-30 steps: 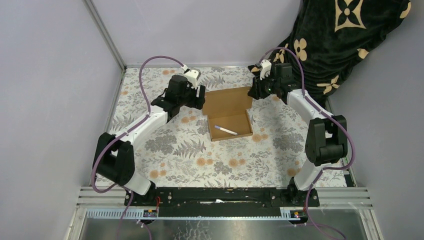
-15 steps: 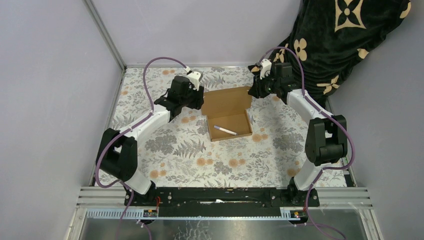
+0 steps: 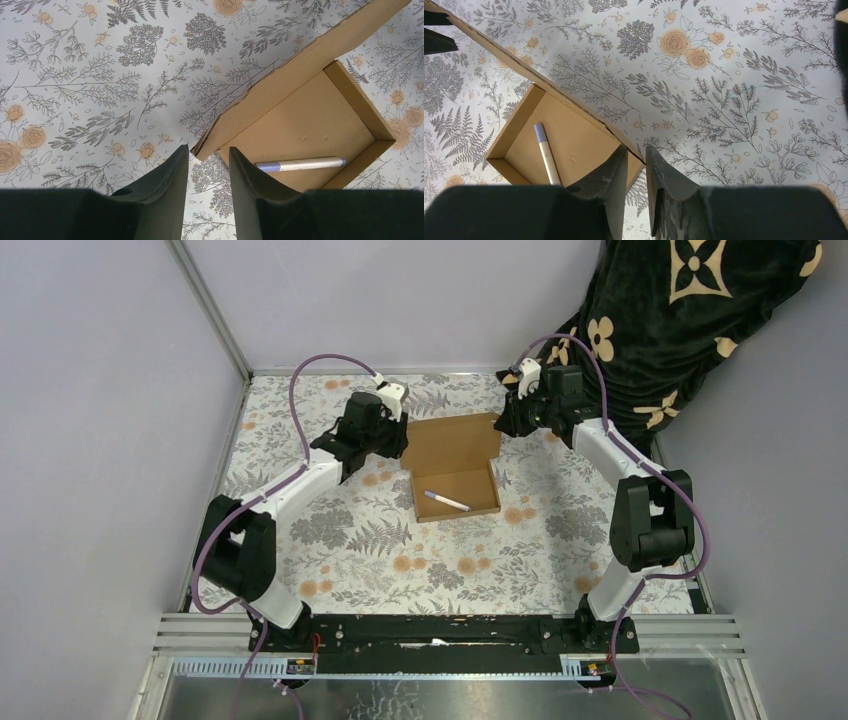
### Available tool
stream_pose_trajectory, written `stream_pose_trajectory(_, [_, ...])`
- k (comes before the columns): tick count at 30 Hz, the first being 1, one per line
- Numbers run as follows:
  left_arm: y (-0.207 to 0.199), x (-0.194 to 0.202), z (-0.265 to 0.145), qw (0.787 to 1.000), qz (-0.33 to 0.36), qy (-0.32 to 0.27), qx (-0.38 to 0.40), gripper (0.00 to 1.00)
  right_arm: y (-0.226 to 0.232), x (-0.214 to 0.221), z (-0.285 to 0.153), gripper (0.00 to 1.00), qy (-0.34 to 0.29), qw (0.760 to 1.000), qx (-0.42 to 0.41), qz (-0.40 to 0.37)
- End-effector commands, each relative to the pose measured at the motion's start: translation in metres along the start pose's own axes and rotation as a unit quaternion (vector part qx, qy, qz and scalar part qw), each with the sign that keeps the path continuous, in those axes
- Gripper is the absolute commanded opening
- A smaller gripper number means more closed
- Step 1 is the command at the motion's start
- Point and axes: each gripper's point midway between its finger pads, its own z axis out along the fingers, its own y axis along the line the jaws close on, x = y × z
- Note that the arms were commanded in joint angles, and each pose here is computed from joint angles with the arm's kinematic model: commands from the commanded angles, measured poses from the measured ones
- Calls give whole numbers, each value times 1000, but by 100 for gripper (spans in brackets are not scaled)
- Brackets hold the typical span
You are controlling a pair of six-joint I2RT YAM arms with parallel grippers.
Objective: Fold the paper box
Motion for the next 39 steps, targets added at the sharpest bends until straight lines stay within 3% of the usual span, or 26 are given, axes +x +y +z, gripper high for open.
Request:
stream_pose_trajectory(1, [-8, -25, 4, 999, 7, -36, 14, 41, 7, -21, 2, 26, -27, 999, -10, -20])
stream_pose_trajectory(20, [-9, -28, 9, 999, 8, -38, 15, 26, 12, -22, 5, 25, -25, 999, -9, -27])
stream_pose_trajectory(39, [-15, -23, 20, 1000, 8, -26, -7, 18, 25, -16, 11, 12, -12, 999, 6, -38])
